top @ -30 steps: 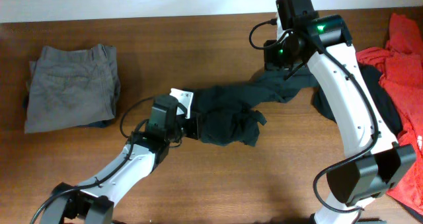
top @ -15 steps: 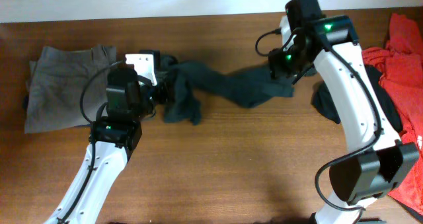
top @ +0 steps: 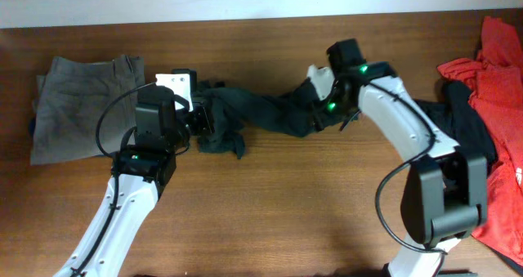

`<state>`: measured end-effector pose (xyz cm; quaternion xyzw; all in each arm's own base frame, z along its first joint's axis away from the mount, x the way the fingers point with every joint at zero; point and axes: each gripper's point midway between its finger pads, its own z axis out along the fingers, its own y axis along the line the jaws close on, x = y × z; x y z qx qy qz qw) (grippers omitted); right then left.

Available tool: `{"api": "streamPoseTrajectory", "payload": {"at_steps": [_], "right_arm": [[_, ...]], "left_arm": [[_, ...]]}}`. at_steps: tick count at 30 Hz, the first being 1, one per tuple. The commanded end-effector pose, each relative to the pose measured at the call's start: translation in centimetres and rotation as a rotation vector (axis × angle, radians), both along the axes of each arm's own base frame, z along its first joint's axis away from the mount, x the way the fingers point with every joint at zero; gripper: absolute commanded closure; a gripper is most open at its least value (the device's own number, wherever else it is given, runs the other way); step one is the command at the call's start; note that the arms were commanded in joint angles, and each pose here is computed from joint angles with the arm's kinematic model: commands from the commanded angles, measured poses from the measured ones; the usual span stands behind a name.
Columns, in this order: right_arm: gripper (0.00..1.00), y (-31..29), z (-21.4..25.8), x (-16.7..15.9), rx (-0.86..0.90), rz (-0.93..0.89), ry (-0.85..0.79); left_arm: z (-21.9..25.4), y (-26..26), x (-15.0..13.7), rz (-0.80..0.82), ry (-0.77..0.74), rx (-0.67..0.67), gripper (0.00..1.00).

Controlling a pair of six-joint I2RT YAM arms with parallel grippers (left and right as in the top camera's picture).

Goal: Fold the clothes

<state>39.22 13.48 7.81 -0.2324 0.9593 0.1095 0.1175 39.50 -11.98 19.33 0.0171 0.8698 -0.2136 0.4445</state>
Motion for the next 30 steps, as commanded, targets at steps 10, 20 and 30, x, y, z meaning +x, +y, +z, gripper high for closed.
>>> {"api": "streamPoseTrajectory", "payload": {"at_steps": [10,20,30], "right_arm": [[0.37,5.3,-3.9,-1.2,-0.020,0.228,-0.104],[0.84,5.1,-6.8,-1.1,-0.036,0.209,-0.055],[0.96,-1.7,3.2,4.4,-0.254,-0.109,-0.248]], "left_arm": [[0.1,0.3,0.1,0.003,-0.009,0.018,1.00],[0.1,0.4,0.1,0.006,-0.010,0.019,0.99],[2.1,4.1,1.9,0.155,-0.108,0.150,1.00]]}}
